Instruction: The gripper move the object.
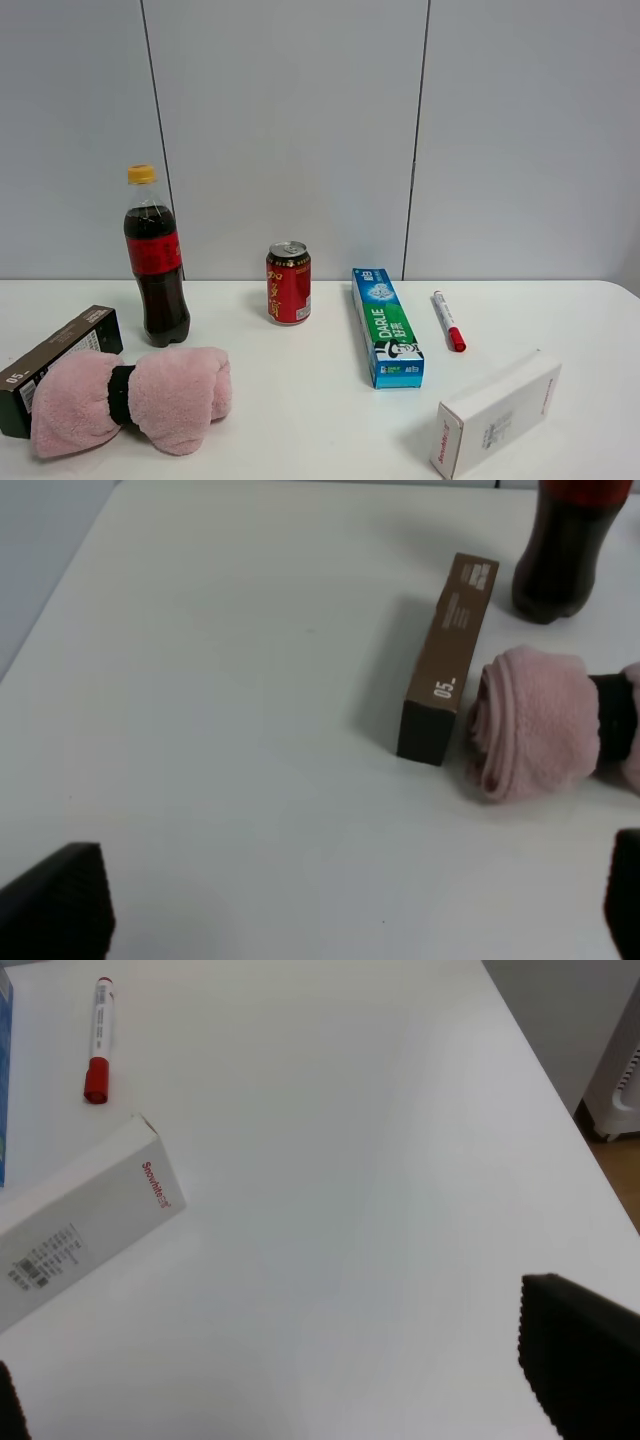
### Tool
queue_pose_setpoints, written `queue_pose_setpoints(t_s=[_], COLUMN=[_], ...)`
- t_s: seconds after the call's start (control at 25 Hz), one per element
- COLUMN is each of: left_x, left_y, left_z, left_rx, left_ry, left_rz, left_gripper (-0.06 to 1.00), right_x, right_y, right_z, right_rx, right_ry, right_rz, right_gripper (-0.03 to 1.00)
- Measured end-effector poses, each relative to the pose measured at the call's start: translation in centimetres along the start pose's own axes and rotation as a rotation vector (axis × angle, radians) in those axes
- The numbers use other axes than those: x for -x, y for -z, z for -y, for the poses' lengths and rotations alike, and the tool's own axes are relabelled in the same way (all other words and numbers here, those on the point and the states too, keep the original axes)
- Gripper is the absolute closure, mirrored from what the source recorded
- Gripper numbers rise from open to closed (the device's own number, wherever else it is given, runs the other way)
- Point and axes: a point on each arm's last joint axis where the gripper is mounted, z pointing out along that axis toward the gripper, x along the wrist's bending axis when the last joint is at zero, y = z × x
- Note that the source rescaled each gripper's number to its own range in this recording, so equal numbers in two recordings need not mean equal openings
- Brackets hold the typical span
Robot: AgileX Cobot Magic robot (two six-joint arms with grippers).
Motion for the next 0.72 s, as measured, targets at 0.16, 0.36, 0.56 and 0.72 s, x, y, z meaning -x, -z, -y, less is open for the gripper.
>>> queue_pose_setpoints(t_s=[0.16,0.36,0.56,0.72], left_x=[0.00,0.02,0.02,0.02], left_y=[0.00,0.00,0.00,0.00], left_z=[0.00,0.00,0.00,0.00], left_rx=[0.000,0.000,0.000,0.000], left_ry=[0.000,0.011,0.013,0.013], left_rz=[0.000,-0.023,-0.027,-0.027], left_gripper=[-0.05,-0.05,-0.05,-0.05], right_x=[0.00,0.00,0.00,0.00], right_y=[0.00,0.00,0.00,0.00], right_z=[0.00,0.00,0.00,0.00], right_rx=[0.000,0.000,0.000,0.000], right_ry=[0.000,0.000,0.000,0.000], right_rz=[0.000,0.000,0.000,0.000], right_gripper=[-0.03,-0.03,-0.03,-0.03])
